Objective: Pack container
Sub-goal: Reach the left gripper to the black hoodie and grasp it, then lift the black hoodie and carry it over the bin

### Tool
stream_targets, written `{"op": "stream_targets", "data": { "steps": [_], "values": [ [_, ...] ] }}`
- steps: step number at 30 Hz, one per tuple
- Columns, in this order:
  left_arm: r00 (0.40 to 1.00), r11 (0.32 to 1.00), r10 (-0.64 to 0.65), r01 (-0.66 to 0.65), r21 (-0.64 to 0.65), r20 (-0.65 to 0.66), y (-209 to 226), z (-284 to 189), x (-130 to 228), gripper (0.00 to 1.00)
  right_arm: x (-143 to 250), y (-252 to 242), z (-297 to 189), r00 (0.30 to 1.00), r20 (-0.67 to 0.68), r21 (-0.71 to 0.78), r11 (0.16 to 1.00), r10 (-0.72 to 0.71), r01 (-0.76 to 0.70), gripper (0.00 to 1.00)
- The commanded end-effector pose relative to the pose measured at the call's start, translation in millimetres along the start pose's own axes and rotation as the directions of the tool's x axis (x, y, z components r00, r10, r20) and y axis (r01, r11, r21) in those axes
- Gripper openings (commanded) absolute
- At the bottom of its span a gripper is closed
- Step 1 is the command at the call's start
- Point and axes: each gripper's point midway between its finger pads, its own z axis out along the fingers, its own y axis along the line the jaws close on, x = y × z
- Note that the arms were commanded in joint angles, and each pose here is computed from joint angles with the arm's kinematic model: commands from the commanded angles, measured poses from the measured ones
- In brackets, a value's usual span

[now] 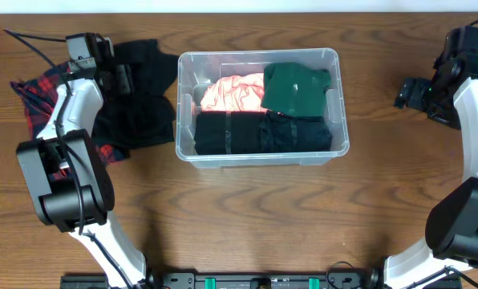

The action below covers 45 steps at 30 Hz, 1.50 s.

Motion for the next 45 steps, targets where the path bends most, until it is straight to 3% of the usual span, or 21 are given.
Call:
{"op": "stream_targets", "data": {
  "steps": [1, 6, 14, 27, 36, 40, 45],
  "values": [
    [0.999, 1.0, 0.014, -0.015, 0.018, 0.028, -4.0, 0.8, -9.5, 0.25, 0.2, -0.2, 2.7, 1.0, -0.007, 0.002, 1.0, 0.012, -0.012, 0.99],
    [0.998, 1.0, 0.018, -0.02, 0.023, 0.054, -8.7, 0.7, -15.7, 0.06, 0.2, -0.2, 2.7, 1.0, -0.007, 0.002, 1.0, 0.012, -0.012, 0.99],
    [0.996, 0.998, -0.052, 0.049, 0.035, 0.071, -17.2, -16.0, -23.4, 0.06, 0.2, -0.2, 2.7, 1.0, -0.007, 0.002, 1.0, 0.012, -0.012, 0.99],
    [0.926, 0.998, -0.059, 0.041, 0.058, 0.372, -23.5, -172.5, -93.2, 0.06, 0.2, -0.2, 2.7, 1.0, -0.007, 0.002, 1.0, 0.012, -0.012, 0.99],
    [0.852, 0.999, -0.024, -0.004, 0.052, 0.524, -27.2, -258.8, -108.9, 0.06, 0.1, -0.3, 2.7, 1.0, -0.007, 0.002, 1.0, 0.012, -0.012, 0.99],
    [0.811, 0.986, 0.045, -0.128, 0.102, 0.584, -50.7, -297.4, -108.3, 0.06, 0.2, -0.2, 2.7, 1.0, -0.007, 0.002, 1.0, 0.012, -0.012, 0.99],
    [0.711, 0.94, 0.166, -0.324, 0.11, 0.683, -87.9, -350.8, -103.1, 0.06, 0.2, -0.2, 2.7, 1.0, -0.007, 0.002, 1.0, 0.012, -0.012, 0.99]
  ]
}}
